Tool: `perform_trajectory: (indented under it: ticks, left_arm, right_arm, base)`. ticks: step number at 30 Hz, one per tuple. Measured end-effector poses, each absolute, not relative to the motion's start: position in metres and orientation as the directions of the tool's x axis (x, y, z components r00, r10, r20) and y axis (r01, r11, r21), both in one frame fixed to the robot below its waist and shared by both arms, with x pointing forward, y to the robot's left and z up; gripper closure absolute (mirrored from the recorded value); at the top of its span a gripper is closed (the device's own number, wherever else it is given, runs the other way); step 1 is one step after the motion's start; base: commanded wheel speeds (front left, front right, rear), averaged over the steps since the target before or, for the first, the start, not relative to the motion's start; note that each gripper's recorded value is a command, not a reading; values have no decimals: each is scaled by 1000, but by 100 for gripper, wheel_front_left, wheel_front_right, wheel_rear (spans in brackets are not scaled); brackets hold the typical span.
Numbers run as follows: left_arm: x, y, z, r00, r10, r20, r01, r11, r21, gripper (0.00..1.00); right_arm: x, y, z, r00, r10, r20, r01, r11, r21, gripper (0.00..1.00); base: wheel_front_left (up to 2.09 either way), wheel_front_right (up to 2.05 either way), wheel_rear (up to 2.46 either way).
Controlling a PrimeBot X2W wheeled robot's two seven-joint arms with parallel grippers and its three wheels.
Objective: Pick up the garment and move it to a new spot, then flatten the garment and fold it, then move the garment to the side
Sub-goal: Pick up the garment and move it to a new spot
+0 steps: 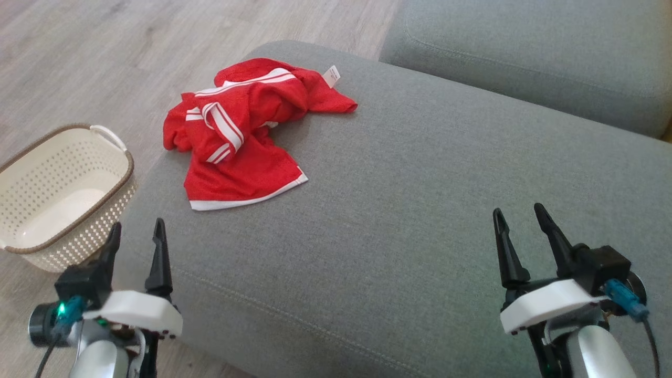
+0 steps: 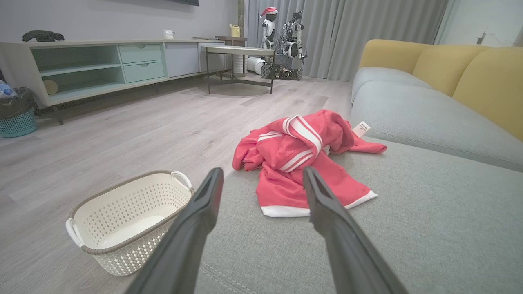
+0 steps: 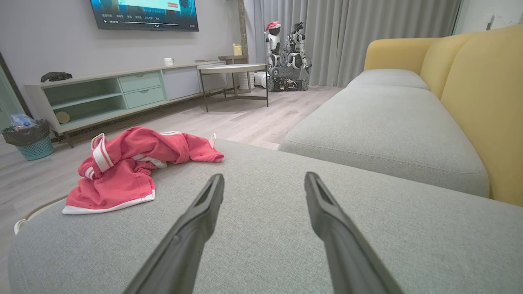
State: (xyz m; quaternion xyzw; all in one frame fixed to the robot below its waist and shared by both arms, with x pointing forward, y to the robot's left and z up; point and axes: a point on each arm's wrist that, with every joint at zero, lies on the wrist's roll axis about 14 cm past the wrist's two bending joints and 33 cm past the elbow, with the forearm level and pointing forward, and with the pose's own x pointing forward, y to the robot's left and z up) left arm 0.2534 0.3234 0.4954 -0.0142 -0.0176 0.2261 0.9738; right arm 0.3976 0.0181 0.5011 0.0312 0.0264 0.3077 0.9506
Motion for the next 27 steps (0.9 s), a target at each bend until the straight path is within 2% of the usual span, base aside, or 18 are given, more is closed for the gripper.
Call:
perform_trajectory:
  ticks: [5,14,21,27]
  left_arm:
    - [270,323,504,907,419,46,-418,908,-33,0]
    - [354,327,534,932,348,98,-346,937,-38,0]
    - [428,333,515,957,290,7,-290,957,-29,0]
    - [479,340,475,954,253,-158,-253,967,21,0]
  right_arm:
    - [402,16,497,813,580,-46,-576,813,78,0]
    - [436,3,489,841,537,-67,-533,844,60,0]
    - [465,-8,475,862,500,-85,-497,866,54,0]
    - [485,-14,459,869,482,-106,-479,876,60,0]
  base:
    - [0,0,0]
    - [0,0,0]
    - [0,0,0]
    - [0,0,0]
